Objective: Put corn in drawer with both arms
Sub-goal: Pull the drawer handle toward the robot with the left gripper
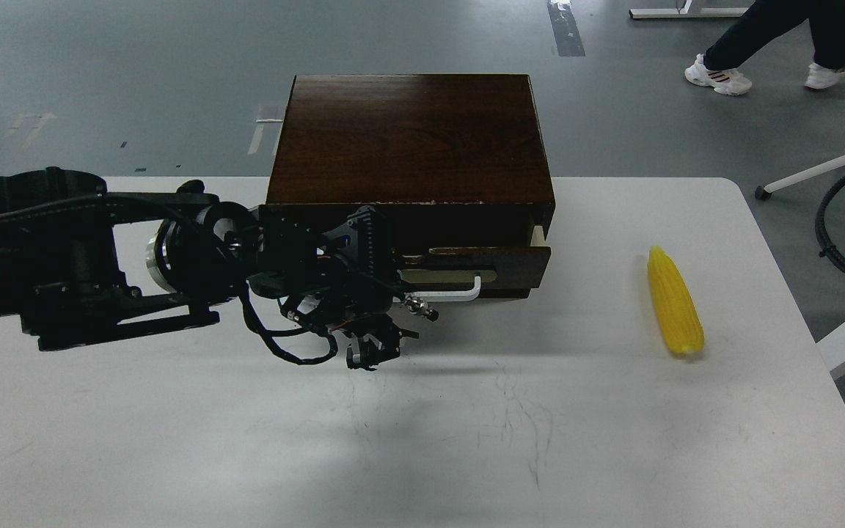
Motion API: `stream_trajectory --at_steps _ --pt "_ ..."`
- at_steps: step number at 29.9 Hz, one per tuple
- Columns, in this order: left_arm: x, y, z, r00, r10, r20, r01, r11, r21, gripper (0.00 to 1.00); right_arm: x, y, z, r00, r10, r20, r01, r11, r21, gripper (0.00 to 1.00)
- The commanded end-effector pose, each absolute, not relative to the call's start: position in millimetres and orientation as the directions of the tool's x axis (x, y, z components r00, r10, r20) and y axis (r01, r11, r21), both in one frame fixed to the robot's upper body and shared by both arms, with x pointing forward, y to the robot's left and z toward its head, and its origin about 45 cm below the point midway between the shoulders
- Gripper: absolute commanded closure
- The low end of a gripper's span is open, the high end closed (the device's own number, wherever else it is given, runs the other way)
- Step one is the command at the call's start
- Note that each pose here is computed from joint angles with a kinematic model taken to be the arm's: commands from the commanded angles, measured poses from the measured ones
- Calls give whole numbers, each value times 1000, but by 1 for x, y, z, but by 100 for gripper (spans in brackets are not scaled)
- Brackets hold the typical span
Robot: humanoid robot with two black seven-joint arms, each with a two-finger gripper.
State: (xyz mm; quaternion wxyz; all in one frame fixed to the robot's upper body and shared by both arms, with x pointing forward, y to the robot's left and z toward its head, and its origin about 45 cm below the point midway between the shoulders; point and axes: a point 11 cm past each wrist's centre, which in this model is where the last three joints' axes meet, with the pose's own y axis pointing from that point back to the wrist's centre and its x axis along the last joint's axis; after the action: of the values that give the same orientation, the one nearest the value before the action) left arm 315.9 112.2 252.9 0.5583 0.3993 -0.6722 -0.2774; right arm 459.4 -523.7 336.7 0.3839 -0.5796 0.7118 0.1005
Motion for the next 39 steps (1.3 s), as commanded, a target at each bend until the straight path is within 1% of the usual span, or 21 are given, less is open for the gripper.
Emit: stream_trajectory --at_steps 1,17,27,33,34,36,37,38,39 --pt "313 111 253 -61 -845 531 -221 530 819 43 458 -527 336 -43 -748 -662 -900 317 -299 0" --pt "298 108 256 -90 -835 542 -187 549 815 43 458 -527 338 -42 -749 -661 -898 318 -304 0" --pt "297 108 257 -91 -834 544 -185 551 814 43 459 -527 340 -38 -749 -661 -897 317 -308 0" --pt "293 106 257 -98 -831 547 -171 556 814 43 454 -536 343 -52 -756 -652 -892 329 -309 0" --pt "293 105 257 -100 -831 548 -171 556 813 42 453 -537 343 -53 -757 -652 -892 329 -310 0" --pt "294 104 260 -104 -829 550 -177 559 810 31 454 -536 343 -52 -756 -652 -892 329 -309 0" --pt "295 103 262 -106 -825 555 -182 564 805 18 453 -537 343 -53 -757 -652 -892 329 -310 0" --pt "295 103 262 -106 -825 555 -182 564 805 18 453 -537 343 -53 -757 -652 -892 329 -310 0" --pt "297 104 263 -102 -824 557 -187 566 803 8 454 -536 343 -52 -756 -652 -892 329 -309 0"
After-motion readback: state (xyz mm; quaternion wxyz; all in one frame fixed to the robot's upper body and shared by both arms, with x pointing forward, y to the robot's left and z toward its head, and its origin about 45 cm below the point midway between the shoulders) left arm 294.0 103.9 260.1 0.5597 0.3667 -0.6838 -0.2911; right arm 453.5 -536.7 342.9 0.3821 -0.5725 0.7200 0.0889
